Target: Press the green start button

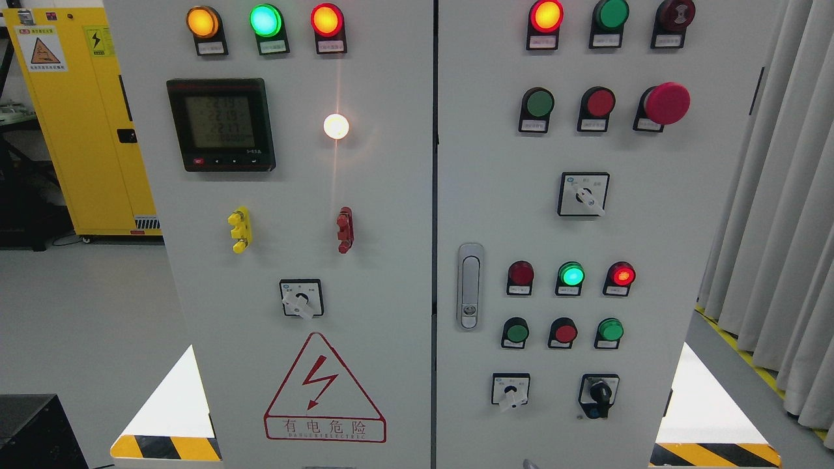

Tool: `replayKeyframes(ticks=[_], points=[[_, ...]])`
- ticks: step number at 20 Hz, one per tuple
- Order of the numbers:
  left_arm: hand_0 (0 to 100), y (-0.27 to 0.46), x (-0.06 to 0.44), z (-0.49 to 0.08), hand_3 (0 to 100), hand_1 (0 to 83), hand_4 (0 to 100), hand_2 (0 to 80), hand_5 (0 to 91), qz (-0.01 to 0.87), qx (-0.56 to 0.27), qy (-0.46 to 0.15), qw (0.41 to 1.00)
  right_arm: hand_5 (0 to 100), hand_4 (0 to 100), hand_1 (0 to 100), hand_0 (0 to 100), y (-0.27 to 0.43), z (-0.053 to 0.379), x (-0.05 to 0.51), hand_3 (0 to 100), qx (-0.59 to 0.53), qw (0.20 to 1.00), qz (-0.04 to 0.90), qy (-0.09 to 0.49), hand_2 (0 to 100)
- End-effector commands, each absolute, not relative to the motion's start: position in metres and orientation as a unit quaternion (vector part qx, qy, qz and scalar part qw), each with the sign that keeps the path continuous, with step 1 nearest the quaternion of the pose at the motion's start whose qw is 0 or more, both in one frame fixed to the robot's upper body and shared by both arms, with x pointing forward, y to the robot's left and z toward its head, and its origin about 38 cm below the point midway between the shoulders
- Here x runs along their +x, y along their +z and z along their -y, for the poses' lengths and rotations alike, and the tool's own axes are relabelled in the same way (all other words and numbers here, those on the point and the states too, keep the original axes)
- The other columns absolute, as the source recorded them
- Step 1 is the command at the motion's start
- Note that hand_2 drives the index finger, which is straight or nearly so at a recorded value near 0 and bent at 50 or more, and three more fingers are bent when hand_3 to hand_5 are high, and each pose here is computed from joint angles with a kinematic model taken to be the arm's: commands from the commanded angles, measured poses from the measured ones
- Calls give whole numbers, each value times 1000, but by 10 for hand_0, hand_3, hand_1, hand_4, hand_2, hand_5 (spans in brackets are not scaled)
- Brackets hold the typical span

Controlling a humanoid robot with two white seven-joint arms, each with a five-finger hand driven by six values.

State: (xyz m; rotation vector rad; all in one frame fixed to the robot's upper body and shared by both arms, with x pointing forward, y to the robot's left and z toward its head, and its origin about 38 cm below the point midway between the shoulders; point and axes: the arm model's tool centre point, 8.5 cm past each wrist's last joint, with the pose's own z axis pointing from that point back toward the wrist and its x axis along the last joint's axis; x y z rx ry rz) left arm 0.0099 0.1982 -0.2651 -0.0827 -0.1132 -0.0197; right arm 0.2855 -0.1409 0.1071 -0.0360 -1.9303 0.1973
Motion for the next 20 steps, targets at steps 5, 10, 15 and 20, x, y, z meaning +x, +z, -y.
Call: replayKeyframes(ticks=[5, 10, 15, 20], points=[[120, -265, 10, -199, 0, 556, 0, 0, 0, 56, -41, -10, 998, 30, 89, 711, 574, 109, 141, 285, 1, -17, 563, 822, 81, 0], [120, -265, 10, -198, 0, 556, 0, 0, 0, 56, -42, -10, 997, 40, 94, 712, 574, 110, 141, 285, 0, -17, 563, 823, 81, 0], [120, -265, 10, -199, 0, 556, 0, 0, 0, 56, -41, -10, 998, 203, 304, 725, 525, 116, 143, 287, 177, -33, 559, 823, 92, 0], [120, -265, 10, -199, 0, 556, 0, 0, 0, 56, -41, -10, 997, 843, 823, 765, 503, 124, 143, 286, 687, -128, 517, 828, 176, 0]])
